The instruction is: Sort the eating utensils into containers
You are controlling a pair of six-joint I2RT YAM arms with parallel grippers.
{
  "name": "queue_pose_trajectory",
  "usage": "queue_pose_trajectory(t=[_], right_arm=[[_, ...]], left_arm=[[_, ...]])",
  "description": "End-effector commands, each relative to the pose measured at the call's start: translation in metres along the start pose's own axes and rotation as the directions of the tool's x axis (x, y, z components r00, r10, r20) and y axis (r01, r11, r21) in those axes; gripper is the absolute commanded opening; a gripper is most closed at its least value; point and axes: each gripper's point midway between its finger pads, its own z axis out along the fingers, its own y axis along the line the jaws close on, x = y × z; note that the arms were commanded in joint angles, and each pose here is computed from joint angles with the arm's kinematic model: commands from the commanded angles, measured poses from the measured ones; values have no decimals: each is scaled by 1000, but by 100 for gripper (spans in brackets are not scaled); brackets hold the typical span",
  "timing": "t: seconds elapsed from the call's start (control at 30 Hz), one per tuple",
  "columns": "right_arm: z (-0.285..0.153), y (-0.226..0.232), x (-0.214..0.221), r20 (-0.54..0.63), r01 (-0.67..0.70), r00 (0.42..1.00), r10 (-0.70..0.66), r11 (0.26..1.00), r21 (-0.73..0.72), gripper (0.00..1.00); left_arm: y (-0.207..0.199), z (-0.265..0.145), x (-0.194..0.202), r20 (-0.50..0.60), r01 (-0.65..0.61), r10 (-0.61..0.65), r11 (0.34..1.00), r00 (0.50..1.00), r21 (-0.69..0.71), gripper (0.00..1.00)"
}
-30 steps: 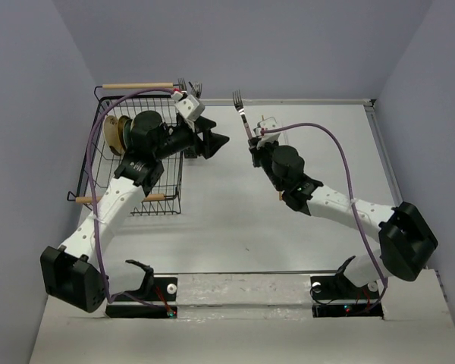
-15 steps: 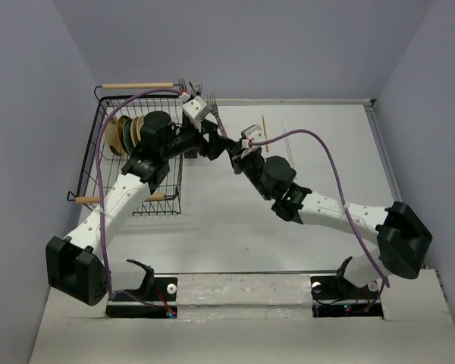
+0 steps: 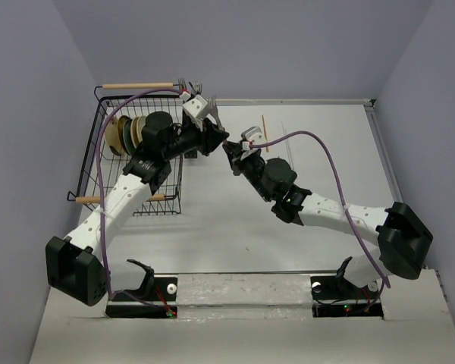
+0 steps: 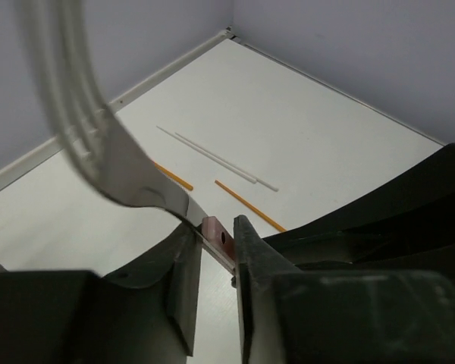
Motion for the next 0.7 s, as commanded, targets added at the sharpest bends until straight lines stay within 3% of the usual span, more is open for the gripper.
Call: queue_pose_trajectory(t=[0.0, 0.1, 0.13, 0.17, 0.3, 0.33, 0.37, 0.43, 0.47, 0.53, 0.67], right_arm=[[-5, 0, -43, 135, -55, 989, 54, 999, -1, 0], [-4, 0, -40, 129, -43, 991, 43, 999, -3, 0], [-4, 1, -39, 126, -38, 991, 39, 999, -3, 0], [-3, 0, -36, 121, -30, 992, 29, 1000, -1, 0], [4, 1, -19, 64, 36, 997, -37, 999, 7, 0], [8, 1, -8, 35, 50, 998, -51, 999, 17, 11], [13, -4, -11, 28, 60, 998, -61, 997, 56, 51], [18, -11, 0, -20, 78, 997, -76, 992, 104, 74], [20, -18, 8, -44, 87, 996, -81, 985, 150, 93], [20, -21, 12, -56, 93, 995, -85, 981, 173, 100], [15, -24, 22, -73, 104, 993, -93, 978, 180, 100]], left_arm=[[2, 1, -35, 89, -47, 48, 999, 995, -18, 21], [3, 1, -35, 93, -55, 57, 998, 994, -25, 12], [4, 0, -36, 94, -60, 62, 998, 994, -27, 3], [5, 0, -37, 98, -67, 70, 997, 993, -34, 0], [7, 1, -39, 101, -102, 106, 994, 989, -42, 0], [9, 1, -46, 112, -121, 126, 991, 986, -50, 0], [15, 2, -49, 112, -132, 140, 988, 984, -80, 0], [27, 1, -59, 118, -164, 179, 979, 977, -123, 0], [39, 3, -69, 116, -191, 212, 967, 970, -170, 0], [65, 0, -81, 108, -204, 236, 948, 966, -243, 0], [128, -3, -110, 103, -226, 282, 900, 954, -373, 0]])
